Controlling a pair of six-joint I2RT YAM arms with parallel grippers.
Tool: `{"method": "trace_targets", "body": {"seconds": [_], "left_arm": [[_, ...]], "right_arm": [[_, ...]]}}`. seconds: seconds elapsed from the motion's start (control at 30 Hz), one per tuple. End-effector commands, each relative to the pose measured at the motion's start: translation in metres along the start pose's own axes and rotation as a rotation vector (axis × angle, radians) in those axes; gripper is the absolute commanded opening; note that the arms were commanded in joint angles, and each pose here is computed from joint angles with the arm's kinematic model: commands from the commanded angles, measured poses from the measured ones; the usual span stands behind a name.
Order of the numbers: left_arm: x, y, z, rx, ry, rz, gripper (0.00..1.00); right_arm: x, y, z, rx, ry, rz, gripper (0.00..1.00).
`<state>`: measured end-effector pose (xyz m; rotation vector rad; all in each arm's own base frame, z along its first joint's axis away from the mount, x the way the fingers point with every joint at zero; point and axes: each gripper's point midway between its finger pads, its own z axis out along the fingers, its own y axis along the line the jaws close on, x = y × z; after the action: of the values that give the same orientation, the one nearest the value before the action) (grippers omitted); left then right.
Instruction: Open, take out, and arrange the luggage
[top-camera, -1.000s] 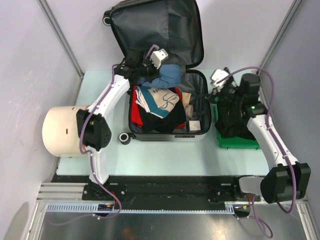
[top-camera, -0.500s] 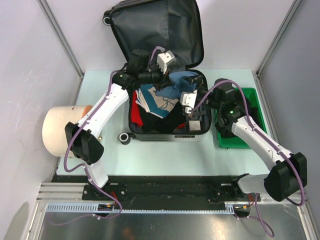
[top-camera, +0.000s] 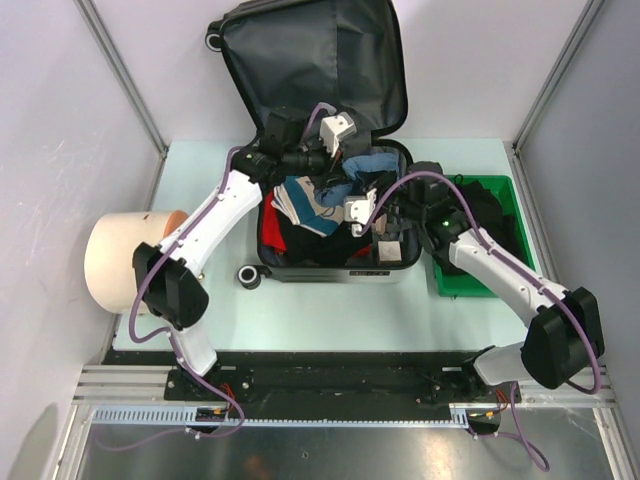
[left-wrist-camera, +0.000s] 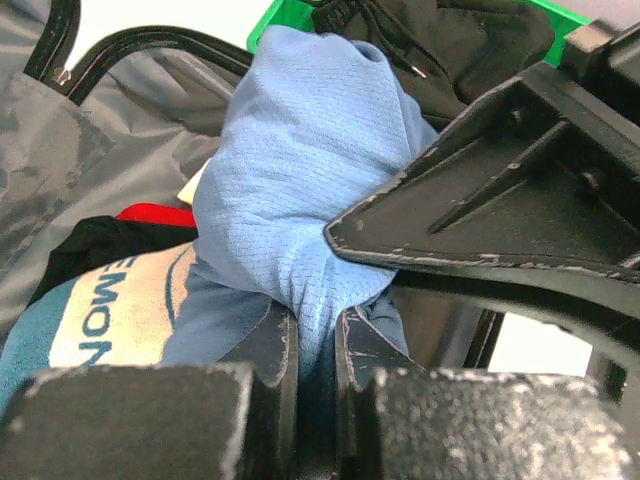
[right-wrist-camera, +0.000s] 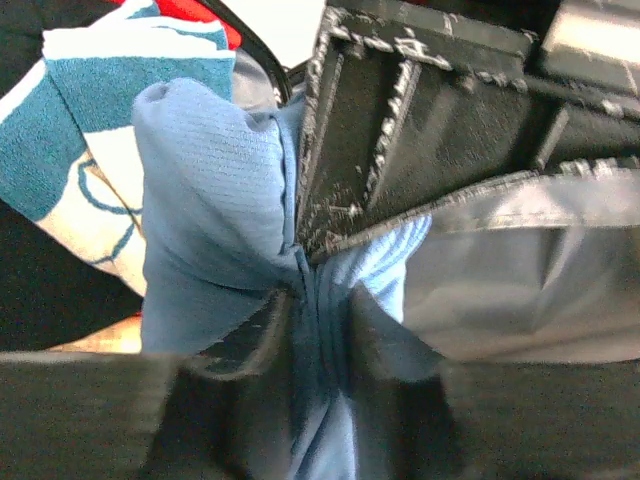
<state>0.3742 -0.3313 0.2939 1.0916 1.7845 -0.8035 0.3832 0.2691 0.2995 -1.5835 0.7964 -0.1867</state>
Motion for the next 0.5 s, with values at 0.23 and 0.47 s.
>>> {"method": "trace_targets", "body": {"seconds": [0.23,0.47], "left_arm": [[-0.058,-0.005,-0.046,-0.031,-0.172,0.062,0.85],[-0.045,0.018,-0.050,-0.082,-0.153,0.027,0.86]], "right_arm": [[0.084,-0.041,-0.089,0.095,0.170,0.049,0.00],[0.185,-0.035,-0.175,0.108,0.350,0.058,0.00]]}}
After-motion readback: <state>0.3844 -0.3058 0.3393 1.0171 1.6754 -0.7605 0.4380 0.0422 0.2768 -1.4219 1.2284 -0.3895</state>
